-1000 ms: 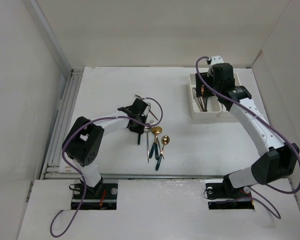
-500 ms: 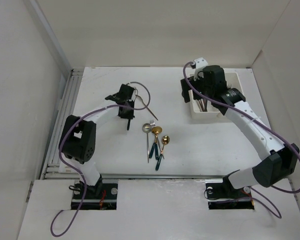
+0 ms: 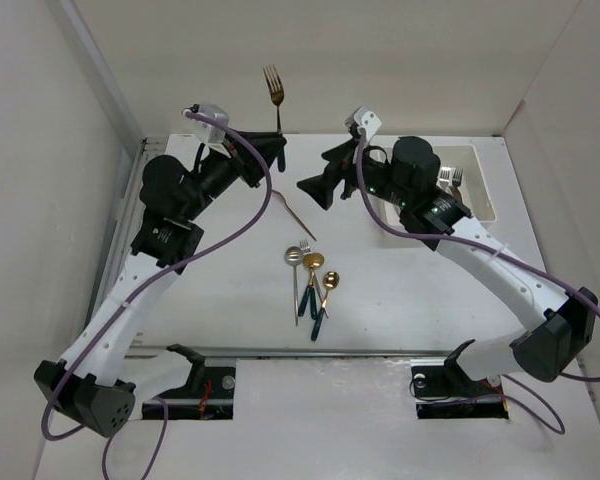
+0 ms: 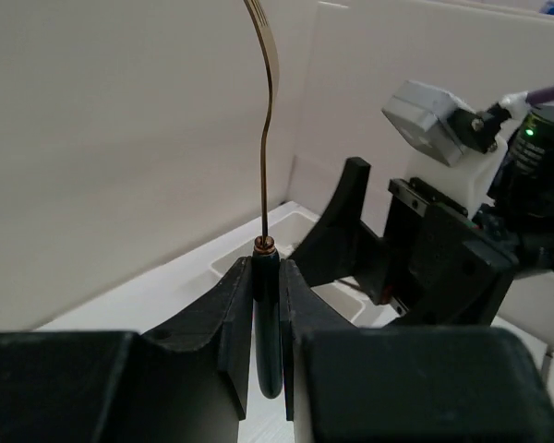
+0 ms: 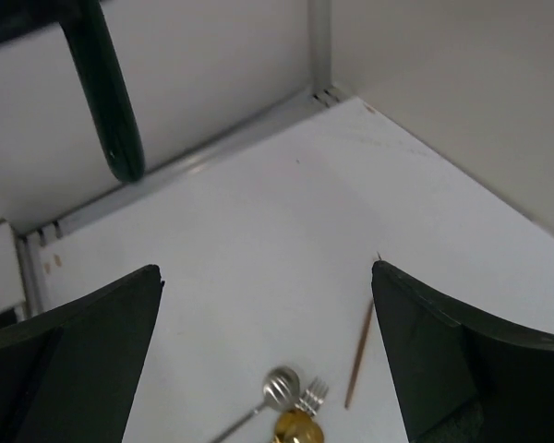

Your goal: Sort the eating utensils into containers

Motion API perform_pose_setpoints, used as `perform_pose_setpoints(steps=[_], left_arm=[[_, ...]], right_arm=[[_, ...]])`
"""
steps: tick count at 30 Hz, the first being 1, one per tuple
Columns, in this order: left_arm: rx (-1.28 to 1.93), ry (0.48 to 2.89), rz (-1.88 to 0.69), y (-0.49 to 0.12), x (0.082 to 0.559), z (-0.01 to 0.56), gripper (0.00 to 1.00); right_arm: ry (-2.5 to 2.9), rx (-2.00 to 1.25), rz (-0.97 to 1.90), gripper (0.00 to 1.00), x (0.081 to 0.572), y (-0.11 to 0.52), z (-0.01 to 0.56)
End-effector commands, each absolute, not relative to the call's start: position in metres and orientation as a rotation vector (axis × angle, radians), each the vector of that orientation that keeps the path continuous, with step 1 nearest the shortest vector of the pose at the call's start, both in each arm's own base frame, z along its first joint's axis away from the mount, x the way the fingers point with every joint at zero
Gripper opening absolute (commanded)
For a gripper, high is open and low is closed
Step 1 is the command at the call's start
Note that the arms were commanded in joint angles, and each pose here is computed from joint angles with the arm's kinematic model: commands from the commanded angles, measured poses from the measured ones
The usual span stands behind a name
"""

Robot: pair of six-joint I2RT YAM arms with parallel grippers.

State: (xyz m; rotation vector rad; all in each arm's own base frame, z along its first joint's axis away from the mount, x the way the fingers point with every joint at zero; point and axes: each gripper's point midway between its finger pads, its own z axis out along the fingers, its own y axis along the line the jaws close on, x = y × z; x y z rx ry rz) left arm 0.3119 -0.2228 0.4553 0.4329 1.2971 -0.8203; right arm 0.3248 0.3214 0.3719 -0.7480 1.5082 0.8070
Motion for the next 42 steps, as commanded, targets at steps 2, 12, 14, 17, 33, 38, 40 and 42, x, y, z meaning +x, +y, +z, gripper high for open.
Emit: perform_pose_setpoints(steps=[2,12,14,17,33,38,40,42], left_arm=[[0.513,1.272,-0.972,-0.248,0.297,0.447,0.00],[0.533,1.234,-0.979,-0.252,0.291,0.450,0.00],[0.531,1.226,-0.997,-0.255,0.287,0.452,0.00],[0.517,1.231,-1.000,-0.255,0.288,0.453,0.00],[0.475,1.239,-0.987,-0.249,0.290,0.452,0.00],[0.541,1.208,-1.035,-0.258,0.281,0.458,0.00],[0.534,1.213,-1.047,-0.258,0.281,0.458,0.00],[0.534,1.213,-1.047,-0.258,0.281,0.458,0.00]], right_arm=[[1.210,-0.724,1.012,1.00,0.295,0.332,0.451],[1.174,-0.737,1.170,0.93,0.288,0.354,0.457],[1.200,-0.734,1.179,0.91,0.293,0.358,0.449],[1.216,-0.716,1.168,0.88,0.297,0.357,0.444],[1.249,-0.756,1.089,0.81,0.302,0.339,0.424],[1.291,-0.793,1.033,0.81,0.304,0.323,0.410],[1.282,-0.811,1.036,0.75,0.302,0.324,0.410],[1.272,-0.844,1.059,0.75,0.297,0.324,0.409]])
